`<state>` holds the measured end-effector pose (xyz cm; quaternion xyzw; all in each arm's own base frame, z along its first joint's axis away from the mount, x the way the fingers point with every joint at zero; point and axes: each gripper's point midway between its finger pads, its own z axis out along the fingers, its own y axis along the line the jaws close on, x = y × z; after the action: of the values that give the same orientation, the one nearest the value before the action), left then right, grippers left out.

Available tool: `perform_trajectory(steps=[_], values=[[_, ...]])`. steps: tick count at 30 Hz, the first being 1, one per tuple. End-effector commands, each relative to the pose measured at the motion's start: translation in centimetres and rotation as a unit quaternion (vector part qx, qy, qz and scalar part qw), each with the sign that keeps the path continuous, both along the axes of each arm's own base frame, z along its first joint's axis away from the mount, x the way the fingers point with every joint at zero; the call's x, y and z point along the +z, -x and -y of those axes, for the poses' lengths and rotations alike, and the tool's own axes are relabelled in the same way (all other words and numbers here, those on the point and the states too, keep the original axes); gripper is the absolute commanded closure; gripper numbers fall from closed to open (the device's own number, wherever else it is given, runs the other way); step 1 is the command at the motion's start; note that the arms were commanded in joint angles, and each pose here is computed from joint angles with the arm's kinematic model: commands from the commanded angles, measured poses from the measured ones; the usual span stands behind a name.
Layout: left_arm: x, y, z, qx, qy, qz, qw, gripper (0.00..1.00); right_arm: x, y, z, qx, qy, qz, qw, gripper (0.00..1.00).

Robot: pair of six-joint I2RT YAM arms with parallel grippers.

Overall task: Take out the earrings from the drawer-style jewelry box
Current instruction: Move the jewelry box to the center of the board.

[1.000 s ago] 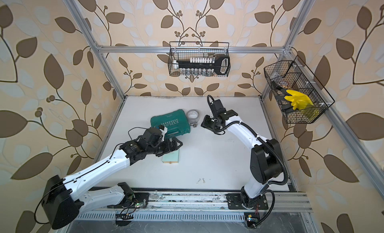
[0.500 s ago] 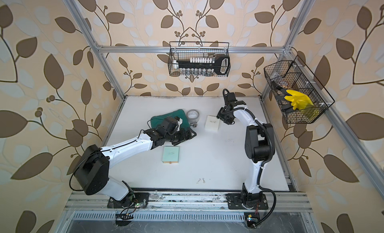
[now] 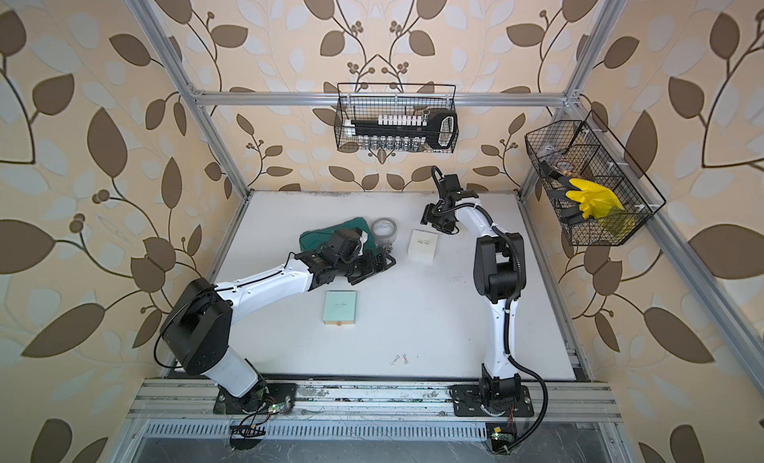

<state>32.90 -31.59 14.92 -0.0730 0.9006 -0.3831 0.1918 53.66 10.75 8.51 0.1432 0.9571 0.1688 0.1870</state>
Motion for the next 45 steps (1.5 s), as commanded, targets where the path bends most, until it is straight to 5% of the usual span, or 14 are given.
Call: perform_trajectory(steps=[1, 19, 45], values=[[0.7, -0.5, -0.3, 0.007, -0.007, 0.005, 1.0, 0.01, -1.0, 0.1, -1.6, 0.036, -0.001, -0.015, 0.999, 0.34], [4.9, -1.9, -6.1, 0.128, -0.023, 0.158, 0.979, 0.01, -4.3, 1.2, -3.7, 0.087, 0.076, -0.062, 0.991, 0.36], [4.5, 1.1, -2.9, 0.043, -0.004, 0.127, 0.991, 0.01, -3.2, 11.4, -3.0, 0.084, 0.095, -0.096, 0.987, 0.45]])
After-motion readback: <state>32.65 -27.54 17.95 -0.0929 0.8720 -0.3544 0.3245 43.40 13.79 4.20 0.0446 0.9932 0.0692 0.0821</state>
